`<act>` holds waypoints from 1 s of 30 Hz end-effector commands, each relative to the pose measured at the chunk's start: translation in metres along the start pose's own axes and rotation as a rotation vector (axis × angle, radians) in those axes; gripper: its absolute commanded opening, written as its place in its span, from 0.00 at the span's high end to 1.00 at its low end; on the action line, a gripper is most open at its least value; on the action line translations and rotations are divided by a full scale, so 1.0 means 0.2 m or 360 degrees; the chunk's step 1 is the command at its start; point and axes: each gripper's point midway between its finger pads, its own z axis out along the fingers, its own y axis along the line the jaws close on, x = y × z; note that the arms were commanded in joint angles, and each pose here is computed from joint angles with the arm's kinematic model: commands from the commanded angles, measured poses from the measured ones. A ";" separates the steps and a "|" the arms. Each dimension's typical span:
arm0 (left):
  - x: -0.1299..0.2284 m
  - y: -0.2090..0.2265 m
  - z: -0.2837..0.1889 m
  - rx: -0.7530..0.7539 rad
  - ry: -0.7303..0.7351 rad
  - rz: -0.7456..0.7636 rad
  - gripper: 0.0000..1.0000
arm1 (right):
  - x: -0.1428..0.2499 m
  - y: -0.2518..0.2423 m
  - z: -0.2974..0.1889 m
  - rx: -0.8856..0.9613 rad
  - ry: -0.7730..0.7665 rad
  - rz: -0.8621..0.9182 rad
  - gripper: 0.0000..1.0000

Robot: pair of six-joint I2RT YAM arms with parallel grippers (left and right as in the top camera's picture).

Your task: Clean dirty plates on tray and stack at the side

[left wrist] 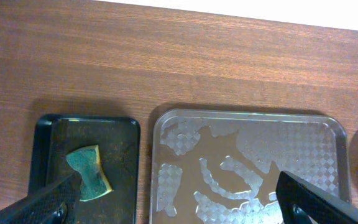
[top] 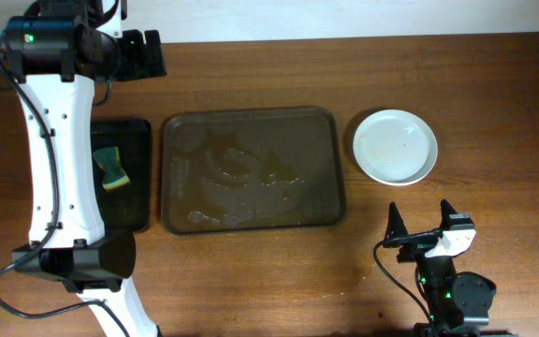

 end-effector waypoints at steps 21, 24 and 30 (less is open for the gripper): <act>0.40 0.06 -0.20 -0.0030 -0.0852 0.0372 0.01 | 0.01 0.00 0.00 0.0001 0.0002 0.0011 0.02; 0.61 0.11 -0.15 -0.0061 -0.0940 0.0366 0.01 | 0.01 0.00 0.00 0.0001 0.0002 0.0011 0.02; 0.91 0.18 -0.12 -0.0097 -0.1270 0.0367 0.01 | 0.01 0.00 0.00 0.0001 0.0002 0.0011 0.02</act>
